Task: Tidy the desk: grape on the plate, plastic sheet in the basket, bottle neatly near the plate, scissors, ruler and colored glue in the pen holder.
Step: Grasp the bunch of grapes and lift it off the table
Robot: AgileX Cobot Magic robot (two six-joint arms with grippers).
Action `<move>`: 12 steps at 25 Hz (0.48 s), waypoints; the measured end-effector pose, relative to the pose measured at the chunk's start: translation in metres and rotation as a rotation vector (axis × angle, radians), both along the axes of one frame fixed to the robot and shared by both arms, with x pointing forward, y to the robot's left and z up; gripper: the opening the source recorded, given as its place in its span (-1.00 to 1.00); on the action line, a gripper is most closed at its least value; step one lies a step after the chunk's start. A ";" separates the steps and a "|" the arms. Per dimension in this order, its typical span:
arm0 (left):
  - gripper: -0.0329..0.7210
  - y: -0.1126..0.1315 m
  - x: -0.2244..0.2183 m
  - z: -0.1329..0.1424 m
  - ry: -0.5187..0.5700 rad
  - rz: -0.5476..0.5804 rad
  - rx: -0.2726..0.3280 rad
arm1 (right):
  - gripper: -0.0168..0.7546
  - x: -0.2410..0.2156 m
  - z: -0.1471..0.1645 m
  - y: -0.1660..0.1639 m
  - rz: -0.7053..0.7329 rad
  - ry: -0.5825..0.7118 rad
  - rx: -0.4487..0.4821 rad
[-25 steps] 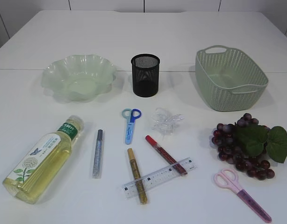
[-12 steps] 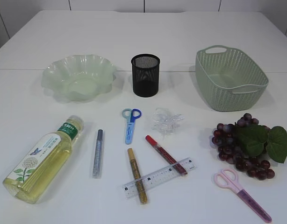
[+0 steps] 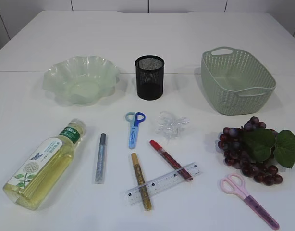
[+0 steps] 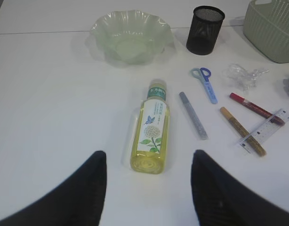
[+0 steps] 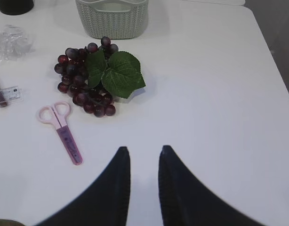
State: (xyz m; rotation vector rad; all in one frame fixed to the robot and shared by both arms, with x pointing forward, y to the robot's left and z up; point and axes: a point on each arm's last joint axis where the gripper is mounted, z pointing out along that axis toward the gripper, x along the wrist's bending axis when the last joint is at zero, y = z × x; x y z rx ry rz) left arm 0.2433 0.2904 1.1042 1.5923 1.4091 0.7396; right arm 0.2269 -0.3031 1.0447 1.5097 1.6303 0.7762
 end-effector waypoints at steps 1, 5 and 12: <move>0.19 -0.001 0.003 0.003 -0.002 -0.002 -0.005 | -0.48 0.000 0.000 0.000 0.000 0.000 0.000; 0.19 -0.003 0.012 0.015 -0.041 -0.003 -0.029 | -0.48 0.000 0.000 0.005 0.032 -0.001 0.046; 0.19 -0.005 0.017 0.018 -0.063 -0.009 -0.055 | -0.48 -0.001 0.015 0.008 0.057 -0.035 0.073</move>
